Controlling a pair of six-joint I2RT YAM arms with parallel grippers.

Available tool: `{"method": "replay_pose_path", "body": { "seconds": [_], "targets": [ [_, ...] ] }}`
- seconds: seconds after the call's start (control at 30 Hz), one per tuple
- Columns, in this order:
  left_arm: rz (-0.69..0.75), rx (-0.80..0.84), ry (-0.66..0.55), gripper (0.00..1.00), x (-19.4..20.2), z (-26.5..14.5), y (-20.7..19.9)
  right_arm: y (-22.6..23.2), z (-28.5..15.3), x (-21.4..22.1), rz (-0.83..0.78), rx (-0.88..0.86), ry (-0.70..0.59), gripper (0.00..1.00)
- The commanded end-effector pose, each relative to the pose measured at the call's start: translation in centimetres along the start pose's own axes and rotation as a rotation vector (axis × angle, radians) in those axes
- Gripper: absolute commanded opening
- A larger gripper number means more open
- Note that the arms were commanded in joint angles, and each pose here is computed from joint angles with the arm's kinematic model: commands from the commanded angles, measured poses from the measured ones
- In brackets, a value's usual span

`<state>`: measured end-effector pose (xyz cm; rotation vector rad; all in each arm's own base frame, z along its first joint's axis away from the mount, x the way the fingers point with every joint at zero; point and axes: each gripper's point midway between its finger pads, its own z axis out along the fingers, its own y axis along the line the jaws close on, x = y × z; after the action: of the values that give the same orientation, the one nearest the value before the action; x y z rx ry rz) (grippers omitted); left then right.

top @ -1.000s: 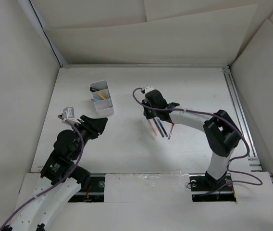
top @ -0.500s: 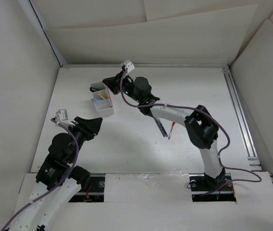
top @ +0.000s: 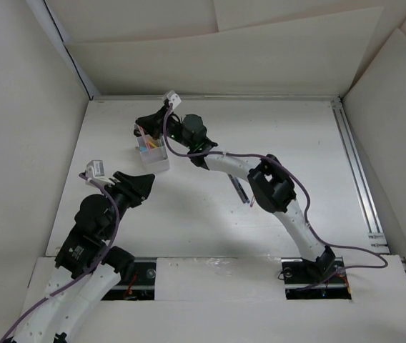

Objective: Sort the stationery into containers
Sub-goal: Place the pen in the storage box.

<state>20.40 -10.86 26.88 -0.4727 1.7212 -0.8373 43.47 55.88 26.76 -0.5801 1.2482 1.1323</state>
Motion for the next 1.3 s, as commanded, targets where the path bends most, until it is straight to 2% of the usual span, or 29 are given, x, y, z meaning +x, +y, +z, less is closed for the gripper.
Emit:
{"method": "replay_pose_path", "body": {
  "seconds": [0.0,0.37,0.73,0.87,0.97,1.03,1.13,1.2,1.27],
  "targets": [
    [-0.009,0.049,-0.046,0.37,-1.5,-0.2,-1.6,2.3,1.1,-2.6,-0.019,-0.071,-0.082,0.0],
    [0.0,0.049,-0.047,0.37,-1.5,0.2,-1.7,-0.9,0.2,1.8,0.0,0.005,-0.012,0.0],
    [0.002,0.049,-0.035,0.37,-1.0,0.6,-1.5,-3.1,-1.0,4.2,0.029,0.063,0.036,0.01],
    [0.002,0.049,-0.035,0.37,-0.9,0.6,-1.3,-3.4,-1.7,5.7,0.046,0.071,0.061,0.09],
    [0.002,0.049,-0.035,0.37,-0.9,0.6,-1.3,-3.1,-2.1,5.3,0.043,0.068,0.053,0.19],
    [0.004,0.042,-0.029,0.37,-0.6,0.7,-1.0,-2.7,-2.0,3.9,0.036,0.06,0.028,0.31],
    [-0.007,0.049,-0.035,0.37,-0.7,0.5,-1.2,-2.6,-2.6,2.1,0.029,0.063,0.009,0.43],
    [-0.009,0.056,-0.04,0.37,-0.9,0.4,-1.3,-2.8,-3.4,1.4,0.025,0.069,-0.001,0.47],
    [-0.009,0.056,-0.04,0.37,-0.9,0.4,-1.3,-1.7,-3.8,-1.6,0.013,0.055,-0.041,0.48]
  ]
}}
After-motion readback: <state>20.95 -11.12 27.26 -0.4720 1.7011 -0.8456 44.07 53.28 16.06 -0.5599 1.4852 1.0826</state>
